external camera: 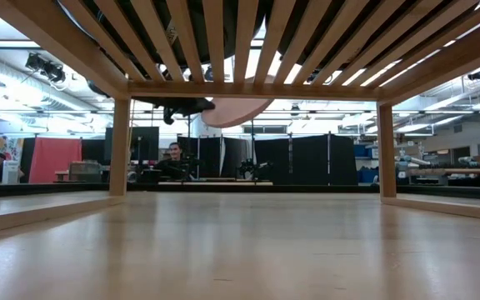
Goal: Place and stack plates onto a shelf
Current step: Stack the light pink plate on top of the black plate on the shelf
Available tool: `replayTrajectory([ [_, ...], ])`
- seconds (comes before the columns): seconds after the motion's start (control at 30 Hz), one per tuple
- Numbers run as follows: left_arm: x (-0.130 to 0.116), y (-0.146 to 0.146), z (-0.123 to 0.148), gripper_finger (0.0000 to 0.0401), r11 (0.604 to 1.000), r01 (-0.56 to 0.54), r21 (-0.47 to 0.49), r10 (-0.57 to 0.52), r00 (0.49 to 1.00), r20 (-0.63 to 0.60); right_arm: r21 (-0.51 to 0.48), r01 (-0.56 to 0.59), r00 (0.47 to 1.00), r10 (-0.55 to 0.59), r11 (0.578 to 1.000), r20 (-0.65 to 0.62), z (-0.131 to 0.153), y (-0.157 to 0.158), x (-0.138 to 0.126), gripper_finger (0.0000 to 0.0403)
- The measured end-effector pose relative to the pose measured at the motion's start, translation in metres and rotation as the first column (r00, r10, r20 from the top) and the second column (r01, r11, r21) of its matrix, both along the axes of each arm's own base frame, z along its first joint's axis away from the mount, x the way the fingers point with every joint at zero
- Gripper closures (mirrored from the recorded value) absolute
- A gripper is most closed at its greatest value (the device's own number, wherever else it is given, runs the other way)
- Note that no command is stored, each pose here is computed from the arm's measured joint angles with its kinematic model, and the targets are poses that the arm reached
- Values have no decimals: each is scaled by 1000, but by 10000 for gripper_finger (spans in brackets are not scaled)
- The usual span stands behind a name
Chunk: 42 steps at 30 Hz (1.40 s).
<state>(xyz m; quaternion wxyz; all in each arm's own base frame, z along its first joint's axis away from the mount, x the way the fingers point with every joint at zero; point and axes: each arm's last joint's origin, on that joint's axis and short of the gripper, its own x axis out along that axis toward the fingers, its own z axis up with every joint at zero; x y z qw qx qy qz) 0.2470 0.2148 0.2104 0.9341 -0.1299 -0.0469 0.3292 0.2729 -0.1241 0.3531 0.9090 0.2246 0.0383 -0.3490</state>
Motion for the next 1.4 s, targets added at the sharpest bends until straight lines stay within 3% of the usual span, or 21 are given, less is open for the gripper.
replayTrajectory([
  [0.27, 1, -1, -2, 387, 1000, 0, -10, -1, 1000, -14, -30, 40, 994, -43, 999, -97, -28, -12, 24, 258],
  [0.63, 1, -1, -3, 387, 1000, 1, -17, -1, 1000, -25, -49, 68, 985, -75, 996, -158, -44, -18, 35, 265],
  [1.17, 1, -1, -2, 372, 1000, 3, -14, -3, 1000, -19, -50, 92, 978, -100, 994, -183, -46, -19, 32, 371],
  [1.4, 1, -2, -1, 369, 1000, 8, -13, -8, 1000, -17, -59, 131, 969, -140, 990, -204, -47, -20, 31, 376],
])
